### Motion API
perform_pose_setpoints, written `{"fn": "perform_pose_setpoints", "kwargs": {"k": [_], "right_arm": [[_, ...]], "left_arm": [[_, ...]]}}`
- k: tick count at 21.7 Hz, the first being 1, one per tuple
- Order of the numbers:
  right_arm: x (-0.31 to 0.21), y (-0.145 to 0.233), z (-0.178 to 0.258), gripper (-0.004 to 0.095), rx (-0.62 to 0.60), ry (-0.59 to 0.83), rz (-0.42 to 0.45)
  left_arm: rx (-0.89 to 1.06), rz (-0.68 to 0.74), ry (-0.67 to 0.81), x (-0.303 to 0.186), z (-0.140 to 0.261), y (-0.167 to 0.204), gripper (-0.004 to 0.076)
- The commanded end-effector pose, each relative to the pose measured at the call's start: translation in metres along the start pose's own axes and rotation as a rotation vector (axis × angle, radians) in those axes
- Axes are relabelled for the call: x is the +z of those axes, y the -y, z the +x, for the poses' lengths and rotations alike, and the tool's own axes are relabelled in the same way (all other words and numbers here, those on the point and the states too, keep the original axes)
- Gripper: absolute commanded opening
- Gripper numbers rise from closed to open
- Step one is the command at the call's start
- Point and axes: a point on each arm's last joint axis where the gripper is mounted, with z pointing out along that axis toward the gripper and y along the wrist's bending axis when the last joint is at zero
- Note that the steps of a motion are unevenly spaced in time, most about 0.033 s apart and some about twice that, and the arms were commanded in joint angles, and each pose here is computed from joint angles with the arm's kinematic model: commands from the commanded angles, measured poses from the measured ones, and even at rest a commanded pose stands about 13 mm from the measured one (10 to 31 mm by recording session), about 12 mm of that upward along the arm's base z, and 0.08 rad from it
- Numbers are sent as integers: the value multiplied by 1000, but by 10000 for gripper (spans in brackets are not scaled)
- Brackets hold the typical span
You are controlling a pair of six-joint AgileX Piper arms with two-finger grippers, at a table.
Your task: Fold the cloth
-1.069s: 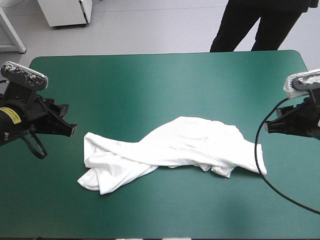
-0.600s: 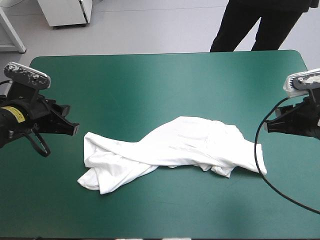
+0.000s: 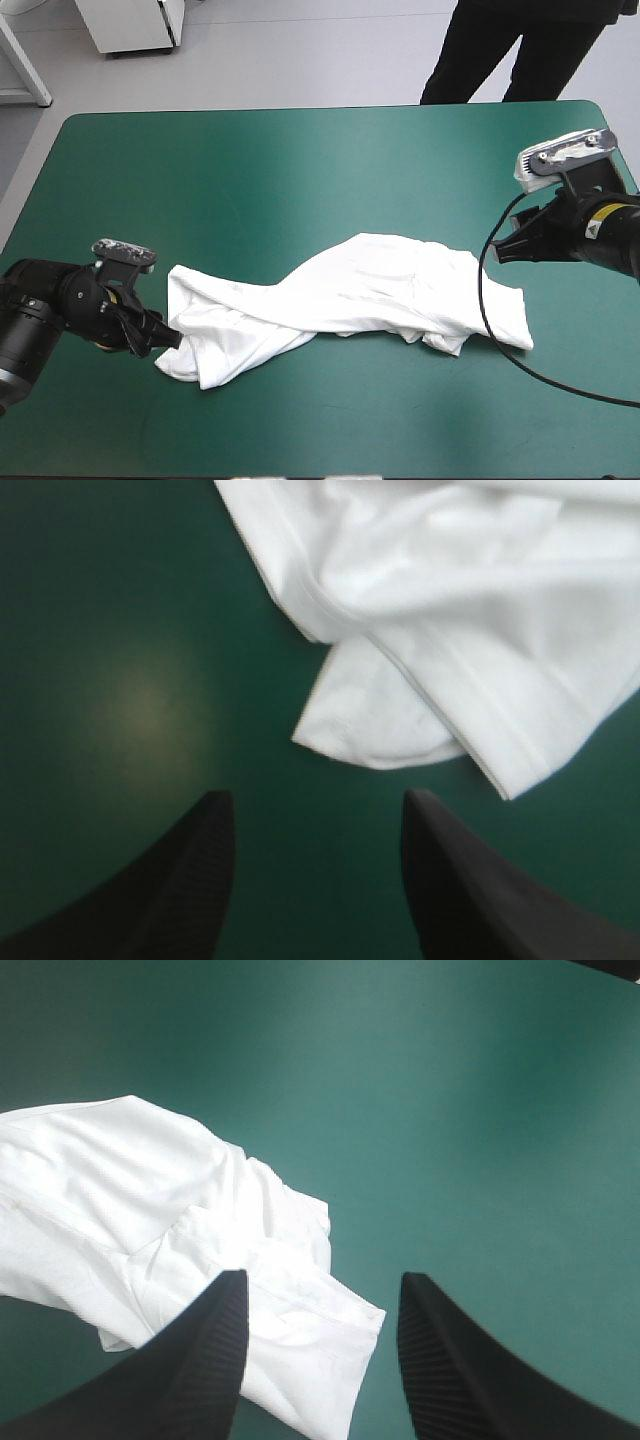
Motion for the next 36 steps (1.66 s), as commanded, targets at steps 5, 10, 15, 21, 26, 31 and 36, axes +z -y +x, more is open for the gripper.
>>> {"fn": "perform_pose_setpoints", "kwargs": {"k": [5, 10, 15, 21, 26, 31, 36], "right_arm": [[2, -4, -10, 437, -33, 56, -5], [2, -4, -10, 437, -33, 54, -5], [1, -8, -11, 437, -53, 58, -21], [1, -13, -12, 425, -83, 66, -37], [1, -12, -11, 372, -92, 53, -28], [17, -8, 3, 379, -103, -57, 44], [63, -15, 8, 380, -115, -247, 33]], "left_arm": [[16, 58, -226, 47, 32, 7, 393], [43, 64, -219, 75, 12, 5, 393], [47, 64, -215, 95, 0, 3, 406], [51, 62, -179, 107, -13, 2, 426], [37, 169, -236, 131, -18, 11, 315], [53, 236, -266, 138, -18, 16, -20], [40, 304, -288, 132, -19, 22, -22]]}}
